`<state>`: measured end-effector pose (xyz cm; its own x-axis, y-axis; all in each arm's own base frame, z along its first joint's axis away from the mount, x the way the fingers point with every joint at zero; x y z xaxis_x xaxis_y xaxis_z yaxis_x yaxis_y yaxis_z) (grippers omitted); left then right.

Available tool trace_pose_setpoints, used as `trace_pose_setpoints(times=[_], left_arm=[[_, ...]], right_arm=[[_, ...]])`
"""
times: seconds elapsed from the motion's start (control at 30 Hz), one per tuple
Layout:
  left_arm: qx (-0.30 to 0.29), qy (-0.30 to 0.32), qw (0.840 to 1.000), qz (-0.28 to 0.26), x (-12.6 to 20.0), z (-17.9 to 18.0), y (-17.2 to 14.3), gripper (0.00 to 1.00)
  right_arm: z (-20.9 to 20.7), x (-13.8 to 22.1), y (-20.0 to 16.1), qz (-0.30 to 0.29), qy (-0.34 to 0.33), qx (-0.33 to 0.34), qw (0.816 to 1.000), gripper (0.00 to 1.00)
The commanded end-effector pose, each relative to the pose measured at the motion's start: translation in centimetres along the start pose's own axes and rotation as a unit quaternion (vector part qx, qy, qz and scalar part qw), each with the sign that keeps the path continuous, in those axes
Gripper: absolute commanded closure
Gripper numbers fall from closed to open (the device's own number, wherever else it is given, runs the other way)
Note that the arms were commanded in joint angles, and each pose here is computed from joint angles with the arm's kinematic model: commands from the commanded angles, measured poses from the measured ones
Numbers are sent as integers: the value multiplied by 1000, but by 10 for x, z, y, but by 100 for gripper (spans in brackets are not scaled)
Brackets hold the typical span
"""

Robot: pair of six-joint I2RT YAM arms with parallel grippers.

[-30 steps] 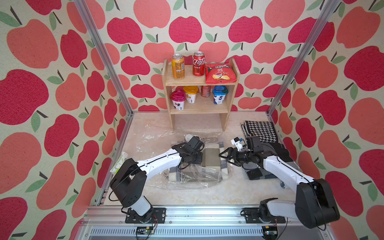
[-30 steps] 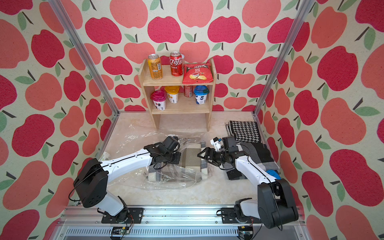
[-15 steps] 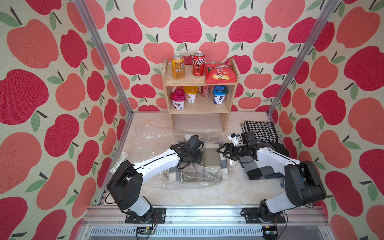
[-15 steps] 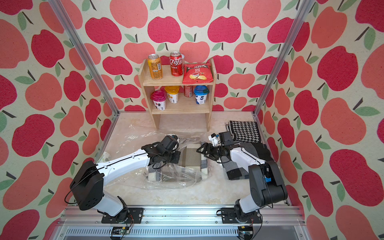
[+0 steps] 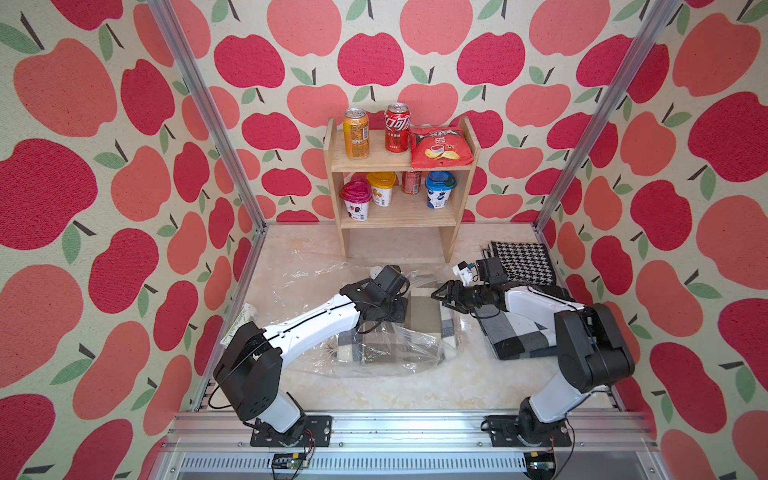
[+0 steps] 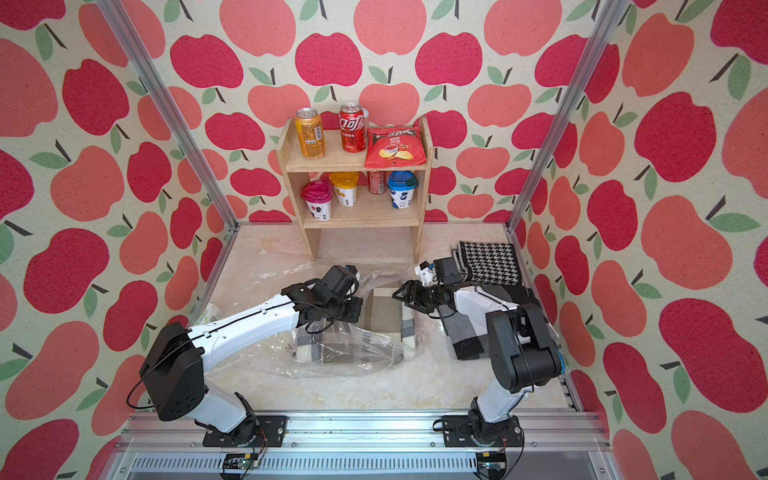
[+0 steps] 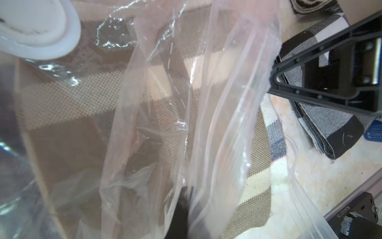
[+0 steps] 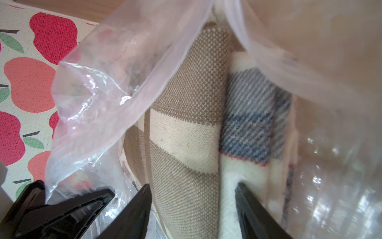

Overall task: Take the scarf out of the vacuum bag
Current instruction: Take out the scarf from the vacuum bag.

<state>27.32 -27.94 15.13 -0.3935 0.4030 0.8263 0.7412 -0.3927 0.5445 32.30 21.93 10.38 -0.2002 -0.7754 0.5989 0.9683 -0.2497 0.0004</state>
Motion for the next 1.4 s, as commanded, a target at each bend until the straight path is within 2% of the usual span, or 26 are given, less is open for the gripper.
trace_pose_setpoints(times=[0.0,0.47,0.8,1.03,1.27,1.37], left_arm=[[-13,-1,1000,-5,13,-1,5,100],[-12,2,1000,-4,13,0,5,100],[-1,10,1000,1,11,4,8,100],[17,27,999,17,12,24,3,100],[42,29,998,21,12,42,-2,100],[52,22,998,30,8,43,-1,100]], right_arm=[[10,-5,14,-15,6,9,1000,35],[34,-26,40,11,35,24,999,40],[43,-50,22,57,33,47,997,48],[47,-61,18,56,22,54,997,68],[51,-61,25,20,18,45,999,88],[51,-57,23,8,6,46,999,93]])
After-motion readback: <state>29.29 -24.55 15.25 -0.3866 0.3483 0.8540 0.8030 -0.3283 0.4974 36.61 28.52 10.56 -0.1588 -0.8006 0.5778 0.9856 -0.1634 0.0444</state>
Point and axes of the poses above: each gripper's point midway between its finger pads, its own x axis back along the fingers, its own z axis along the line the jaws close on, y = z × x, the point moved 2 cm from there along x, back along the fingers, and after that the axes turned 15 degrees about -x, right-handed, at the moved point
